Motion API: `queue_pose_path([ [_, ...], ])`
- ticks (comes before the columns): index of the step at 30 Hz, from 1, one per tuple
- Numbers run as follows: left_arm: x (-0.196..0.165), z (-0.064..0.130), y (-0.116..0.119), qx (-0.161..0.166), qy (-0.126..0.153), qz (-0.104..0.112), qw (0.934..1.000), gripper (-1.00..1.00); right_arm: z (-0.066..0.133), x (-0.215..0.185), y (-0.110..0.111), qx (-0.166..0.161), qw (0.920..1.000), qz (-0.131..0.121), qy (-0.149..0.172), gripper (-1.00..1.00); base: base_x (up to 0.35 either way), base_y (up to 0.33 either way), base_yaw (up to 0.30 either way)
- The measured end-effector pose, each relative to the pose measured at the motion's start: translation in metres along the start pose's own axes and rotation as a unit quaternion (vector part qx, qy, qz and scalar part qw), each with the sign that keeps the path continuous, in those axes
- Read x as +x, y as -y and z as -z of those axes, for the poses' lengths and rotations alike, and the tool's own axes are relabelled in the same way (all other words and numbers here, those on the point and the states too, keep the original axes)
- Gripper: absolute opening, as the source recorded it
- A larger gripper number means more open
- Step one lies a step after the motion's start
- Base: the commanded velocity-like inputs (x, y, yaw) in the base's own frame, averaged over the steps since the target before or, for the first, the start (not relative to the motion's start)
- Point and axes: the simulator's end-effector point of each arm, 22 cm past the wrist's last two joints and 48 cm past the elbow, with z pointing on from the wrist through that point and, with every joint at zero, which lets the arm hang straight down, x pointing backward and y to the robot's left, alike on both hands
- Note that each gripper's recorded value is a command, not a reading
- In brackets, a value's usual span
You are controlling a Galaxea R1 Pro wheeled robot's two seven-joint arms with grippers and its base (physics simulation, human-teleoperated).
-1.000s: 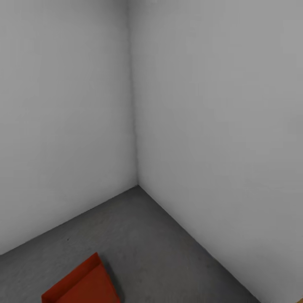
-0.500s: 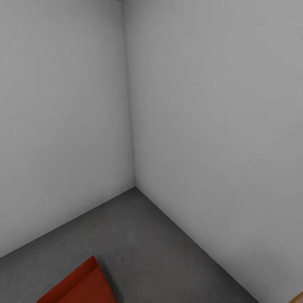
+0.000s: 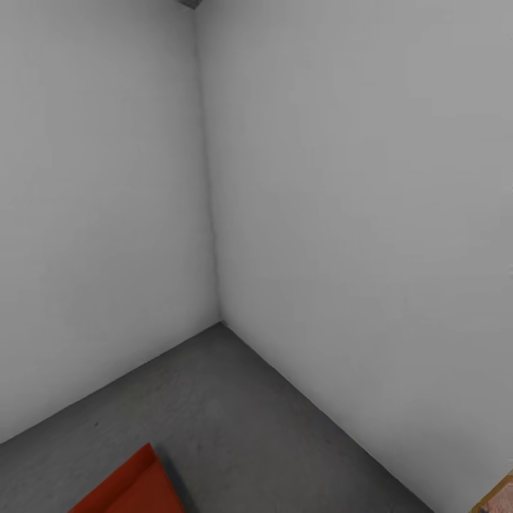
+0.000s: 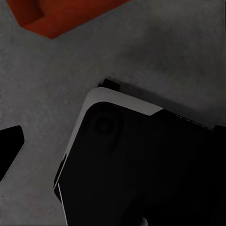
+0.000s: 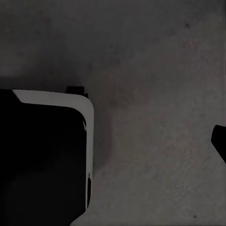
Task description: Move the two storage containers from the living room to the garage. In the garage, place one container on the floor and stack the other container on top of it (either order is fine).
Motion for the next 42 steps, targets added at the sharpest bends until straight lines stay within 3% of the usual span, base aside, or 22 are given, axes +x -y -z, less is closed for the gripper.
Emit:
queue_pose_path([
  [42,-0.0118,0.0019,-0.0021,0.001,0.014,-0.004,0.9999,1.00,0.0018,-0.0104,0.0001,0.000,0.9999,-0.003,0.015,1.00,0.000,0.000,-0.270],
])
